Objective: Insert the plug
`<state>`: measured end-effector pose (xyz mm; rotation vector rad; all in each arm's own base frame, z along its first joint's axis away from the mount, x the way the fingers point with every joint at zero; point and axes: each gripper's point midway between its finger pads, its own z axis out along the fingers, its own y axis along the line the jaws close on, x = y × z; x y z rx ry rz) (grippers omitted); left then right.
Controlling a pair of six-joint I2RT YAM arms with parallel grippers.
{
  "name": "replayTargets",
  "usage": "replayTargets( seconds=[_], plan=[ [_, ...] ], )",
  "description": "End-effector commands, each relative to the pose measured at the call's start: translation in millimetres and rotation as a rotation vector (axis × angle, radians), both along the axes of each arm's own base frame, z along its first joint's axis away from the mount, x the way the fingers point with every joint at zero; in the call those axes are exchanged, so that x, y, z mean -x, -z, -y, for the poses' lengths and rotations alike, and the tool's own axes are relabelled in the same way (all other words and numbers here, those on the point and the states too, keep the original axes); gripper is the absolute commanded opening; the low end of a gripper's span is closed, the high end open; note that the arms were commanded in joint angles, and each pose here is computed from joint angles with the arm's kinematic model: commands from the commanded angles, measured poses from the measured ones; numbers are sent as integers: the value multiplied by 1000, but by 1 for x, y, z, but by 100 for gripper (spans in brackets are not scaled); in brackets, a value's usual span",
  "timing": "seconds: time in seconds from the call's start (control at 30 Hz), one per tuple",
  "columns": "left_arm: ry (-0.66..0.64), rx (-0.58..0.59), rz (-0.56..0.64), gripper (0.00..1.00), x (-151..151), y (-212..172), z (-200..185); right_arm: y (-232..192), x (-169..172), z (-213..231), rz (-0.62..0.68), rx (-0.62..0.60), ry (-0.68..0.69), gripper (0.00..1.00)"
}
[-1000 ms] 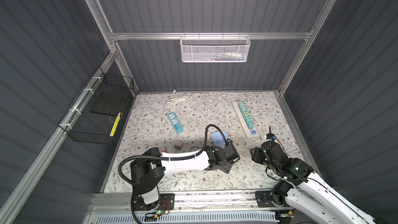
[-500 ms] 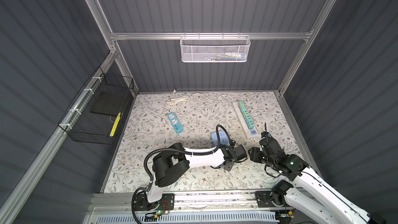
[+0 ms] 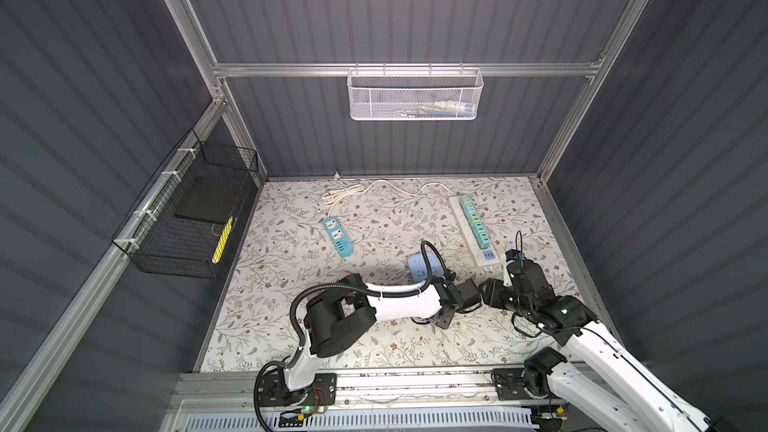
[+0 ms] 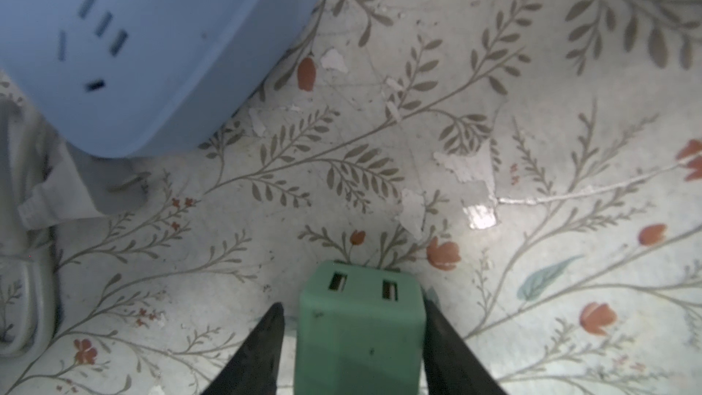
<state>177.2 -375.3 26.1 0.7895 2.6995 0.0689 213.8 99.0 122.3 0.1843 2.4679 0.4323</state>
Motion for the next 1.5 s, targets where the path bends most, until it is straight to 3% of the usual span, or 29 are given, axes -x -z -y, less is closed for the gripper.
replayTargets(
  seconds=[0.0, 0.37, 0.53, 0.67, 0.73, 0.83, 0.97, 1.13, 1.37, 1.47],
  plan=[
    [2, -22, -4, 61, 2, -15, -9, 2, 0, -4, -3, -16, -29, 53],
    [19, -8, -59, 47, 12, -3, -9, -1, 1, -3, 4, -30, -26, 54],
    [30, -33, -73, 57, 16, 7, -18, -1, 1, -3, 4, -27, -28, 54],
    [32, -37, -82, 58, 19, 9, -22, -1, 1, -4, 5, -31, -29, 54],
    [34, -36, -83, 54, 19, 8, -22, -1, 1, -4, 7, -33, -32, 54],
    [37, -29, -87, 37, 20, 11, -20, 0, 1, -4, 9, -33, -28, 54],
    [50, -20, -72, 25, 18, 9, -17, -1, 0, -3, 13, -32, -19, 54],
    [155, 117, 67, 15, 2, -27, 0, -7, -1, -9, 23, -67, -36, 52],
    [387, 512, 461, 15, -10, -103, 15, -26, -7, -47, 54, -205, -190, 38],
    [494, 579, 610, 13, -8, -122, 12, -34, -10, -66, 68, -261, -273, 34]
  ],
)
